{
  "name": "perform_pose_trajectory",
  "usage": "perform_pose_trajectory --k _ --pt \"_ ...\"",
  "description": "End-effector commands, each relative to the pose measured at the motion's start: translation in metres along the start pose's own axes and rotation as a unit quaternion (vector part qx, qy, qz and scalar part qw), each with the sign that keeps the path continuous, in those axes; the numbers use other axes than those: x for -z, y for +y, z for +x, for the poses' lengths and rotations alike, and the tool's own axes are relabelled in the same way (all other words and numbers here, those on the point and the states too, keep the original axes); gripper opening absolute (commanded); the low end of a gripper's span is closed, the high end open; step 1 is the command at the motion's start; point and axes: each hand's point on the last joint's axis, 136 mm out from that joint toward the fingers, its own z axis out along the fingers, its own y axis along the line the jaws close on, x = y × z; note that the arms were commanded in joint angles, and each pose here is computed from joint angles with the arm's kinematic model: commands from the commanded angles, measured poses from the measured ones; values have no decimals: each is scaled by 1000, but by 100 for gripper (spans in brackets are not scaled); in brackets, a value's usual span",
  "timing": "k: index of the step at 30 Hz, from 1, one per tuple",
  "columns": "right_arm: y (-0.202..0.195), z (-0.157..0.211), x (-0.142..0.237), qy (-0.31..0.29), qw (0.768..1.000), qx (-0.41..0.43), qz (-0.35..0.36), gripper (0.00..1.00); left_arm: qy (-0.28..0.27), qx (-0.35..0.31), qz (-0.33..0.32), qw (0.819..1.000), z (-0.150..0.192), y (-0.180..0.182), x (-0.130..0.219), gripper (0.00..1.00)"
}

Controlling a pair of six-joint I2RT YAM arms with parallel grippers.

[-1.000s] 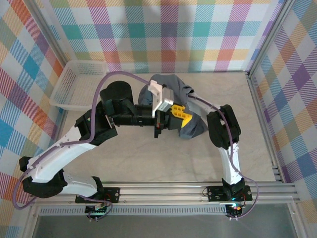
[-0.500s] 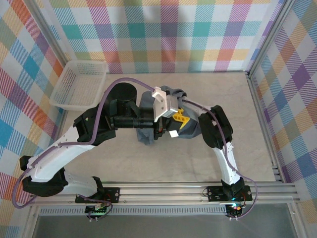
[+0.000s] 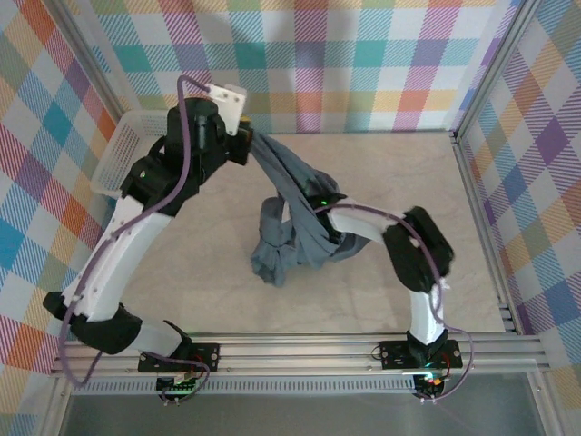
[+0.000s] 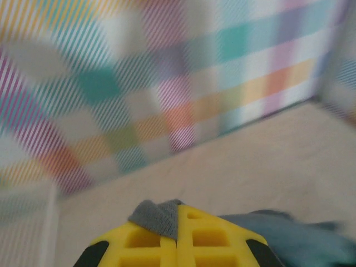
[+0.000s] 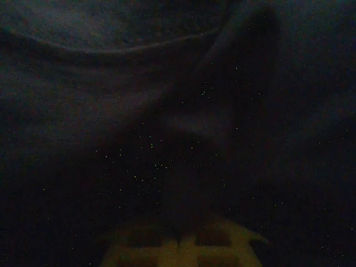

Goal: Fold the inside-out t-shirt

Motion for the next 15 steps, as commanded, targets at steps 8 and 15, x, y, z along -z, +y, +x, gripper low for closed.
perform_pose_trajectory --k 8,15 --pt "52 -57 199 -332 932 -15 -141 0 294 203 18 934 274 25 -122 0" --pt "26 -79 278 -454 882 -58 -111 0 279 285 62 915 282 4 -106 69"
